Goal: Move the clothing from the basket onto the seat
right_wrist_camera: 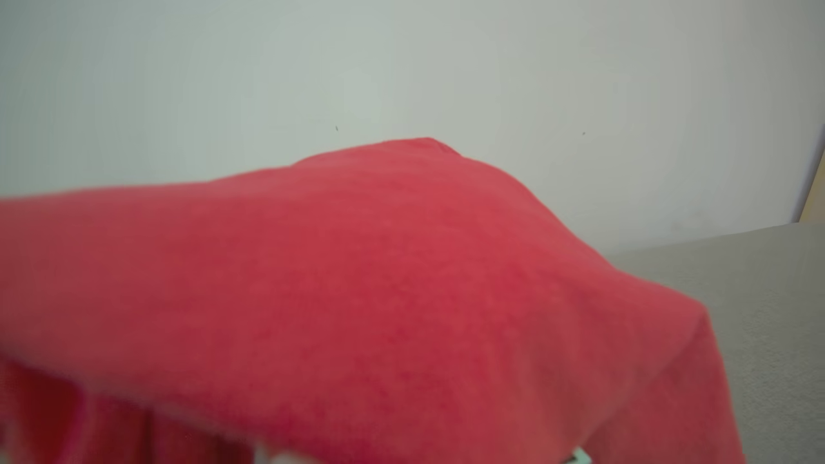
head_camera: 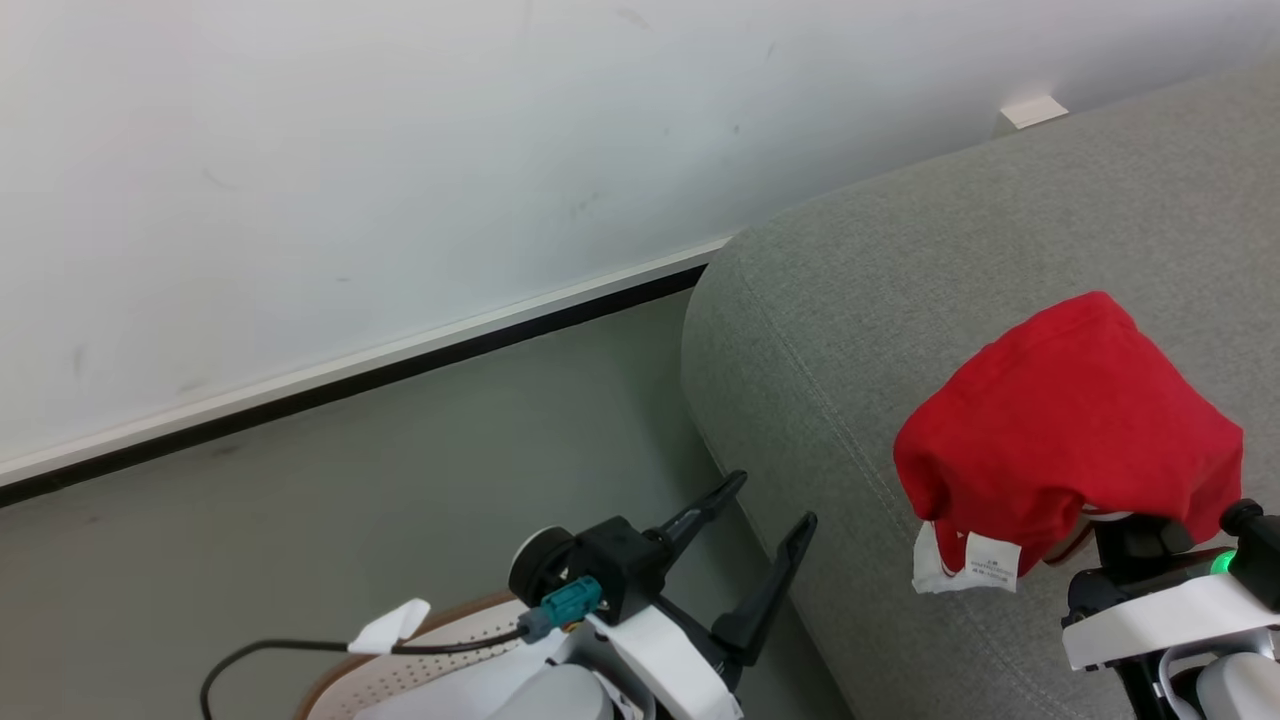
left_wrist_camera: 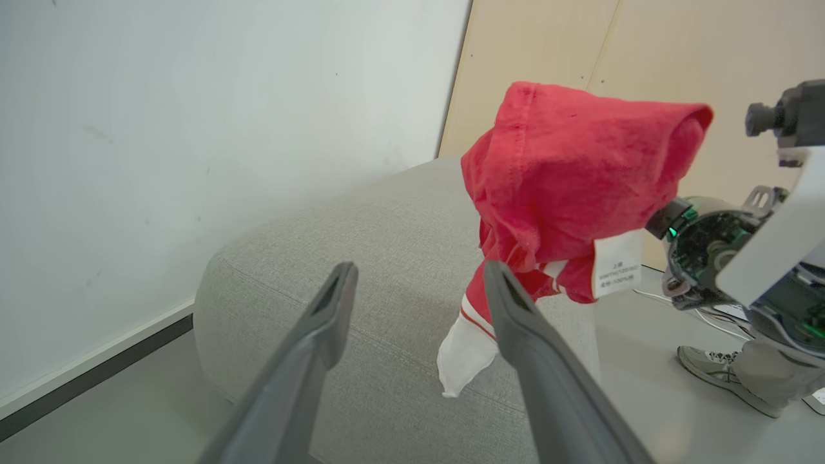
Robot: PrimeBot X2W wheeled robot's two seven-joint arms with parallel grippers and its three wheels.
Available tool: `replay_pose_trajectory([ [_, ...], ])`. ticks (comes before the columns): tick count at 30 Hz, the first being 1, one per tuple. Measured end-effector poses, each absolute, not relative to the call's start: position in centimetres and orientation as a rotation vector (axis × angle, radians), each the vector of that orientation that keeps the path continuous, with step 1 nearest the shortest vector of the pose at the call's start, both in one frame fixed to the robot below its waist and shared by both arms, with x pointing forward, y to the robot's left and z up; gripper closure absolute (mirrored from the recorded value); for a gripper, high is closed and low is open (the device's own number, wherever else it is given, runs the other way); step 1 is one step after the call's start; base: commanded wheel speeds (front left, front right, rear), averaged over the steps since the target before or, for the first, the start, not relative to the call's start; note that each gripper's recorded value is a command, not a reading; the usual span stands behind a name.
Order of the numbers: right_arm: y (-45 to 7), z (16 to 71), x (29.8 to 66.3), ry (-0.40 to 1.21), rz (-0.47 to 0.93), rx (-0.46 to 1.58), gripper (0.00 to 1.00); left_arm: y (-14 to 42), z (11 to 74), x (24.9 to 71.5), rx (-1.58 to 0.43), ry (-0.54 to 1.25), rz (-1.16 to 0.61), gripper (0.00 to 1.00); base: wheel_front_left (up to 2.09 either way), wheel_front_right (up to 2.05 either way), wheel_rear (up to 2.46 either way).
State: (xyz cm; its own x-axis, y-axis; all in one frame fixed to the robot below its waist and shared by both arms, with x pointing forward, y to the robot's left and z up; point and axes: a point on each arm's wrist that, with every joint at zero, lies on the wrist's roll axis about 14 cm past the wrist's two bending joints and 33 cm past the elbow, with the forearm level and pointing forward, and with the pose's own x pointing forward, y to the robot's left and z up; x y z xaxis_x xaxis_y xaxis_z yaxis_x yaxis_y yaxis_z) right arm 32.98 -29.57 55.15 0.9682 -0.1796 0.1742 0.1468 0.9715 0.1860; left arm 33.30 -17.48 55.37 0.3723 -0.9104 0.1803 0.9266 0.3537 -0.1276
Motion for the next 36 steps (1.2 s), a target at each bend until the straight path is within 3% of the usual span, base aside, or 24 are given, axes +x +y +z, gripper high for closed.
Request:
replay_pose_trajectory([
  [9, -31.1, 56.6, 34.9, -0.178, -0.164, 0.097, 1.00, -17.7, 54.5, 34.0, -0.236, -0.062, -1.190, 0.00, 0.00, 0.00, 0.00],
  [23, -38.7, 60.1, 48.9, -0.132, -0.224, -0.098, 1.00, -15.9, 49.4, 42.3, -0.238, 0.005, -1.100, 0.00, 0.00, 0.00, 0.00],
  [31, -40.6, 53.6, 56.1, 0.109, -0.239, -0.114, 1.00, -13.2, 44.4, 45.8, -0.256, 0.080, -0.995, 0.00, 0.00, 0.00, 0.00],
  [36, -40.3, 46.6, 57.7, 0.377, -0.227, -0.109, 1.00, -11.3, 41.6, 46.9, -0.239, 0.132, -0.937, 0.00, 0.00, 0.00, 0.00],
])
